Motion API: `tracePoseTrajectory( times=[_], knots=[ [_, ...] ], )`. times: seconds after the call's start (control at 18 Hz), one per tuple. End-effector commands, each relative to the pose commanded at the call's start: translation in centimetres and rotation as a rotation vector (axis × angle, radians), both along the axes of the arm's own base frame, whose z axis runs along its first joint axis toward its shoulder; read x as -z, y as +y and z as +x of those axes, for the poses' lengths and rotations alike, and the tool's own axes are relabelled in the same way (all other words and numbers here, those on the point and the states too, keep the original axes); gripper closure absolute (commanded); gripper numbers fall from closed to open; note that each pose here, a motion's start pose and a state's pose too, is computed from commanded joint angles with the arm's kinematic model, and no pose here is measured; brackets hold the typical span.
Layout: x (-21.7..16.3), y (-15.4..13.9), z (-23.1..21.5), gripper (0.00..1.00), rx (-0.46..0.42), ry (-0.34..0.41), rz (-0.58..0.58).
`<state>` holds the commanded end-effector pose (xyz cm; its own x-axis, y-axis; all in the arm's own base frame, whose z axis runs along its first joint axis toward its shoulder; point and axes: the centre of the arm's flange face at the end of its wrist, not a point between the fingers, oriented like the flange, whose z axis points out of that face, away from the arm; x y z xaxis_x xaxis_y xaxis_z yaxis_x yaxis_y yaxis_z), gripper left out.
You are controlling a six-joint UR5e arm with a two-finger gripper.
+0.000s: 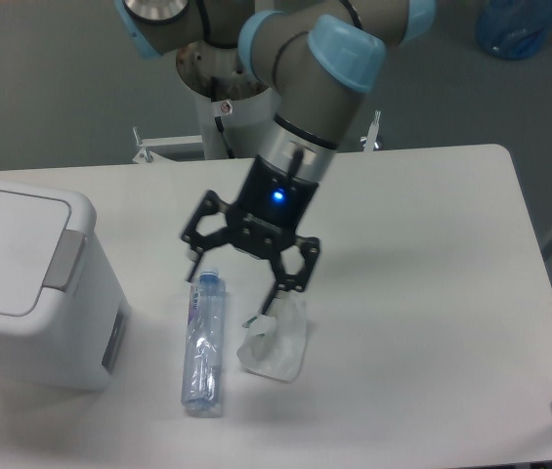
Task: Open the trash can
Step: 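Move the open gripper across the table toward the white trash can lid, then push the gripper fingers against the trash can lid edge to flip it open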
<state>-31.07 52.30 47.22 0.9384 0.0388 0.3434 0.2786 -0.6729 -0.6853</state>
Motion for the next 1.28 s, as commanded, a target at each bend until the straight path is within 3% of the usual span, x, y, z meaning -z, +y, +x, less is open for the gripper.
tracePoseTrajectory(
  times=[0.67,1.28],
  knots=[
    [1.6,3.0,7.1,0.00,0.063,-0.074,-0.053],
    [2.7,3.6,8.3,0.00,0.092,-0.075,-0.064]
  ],
)
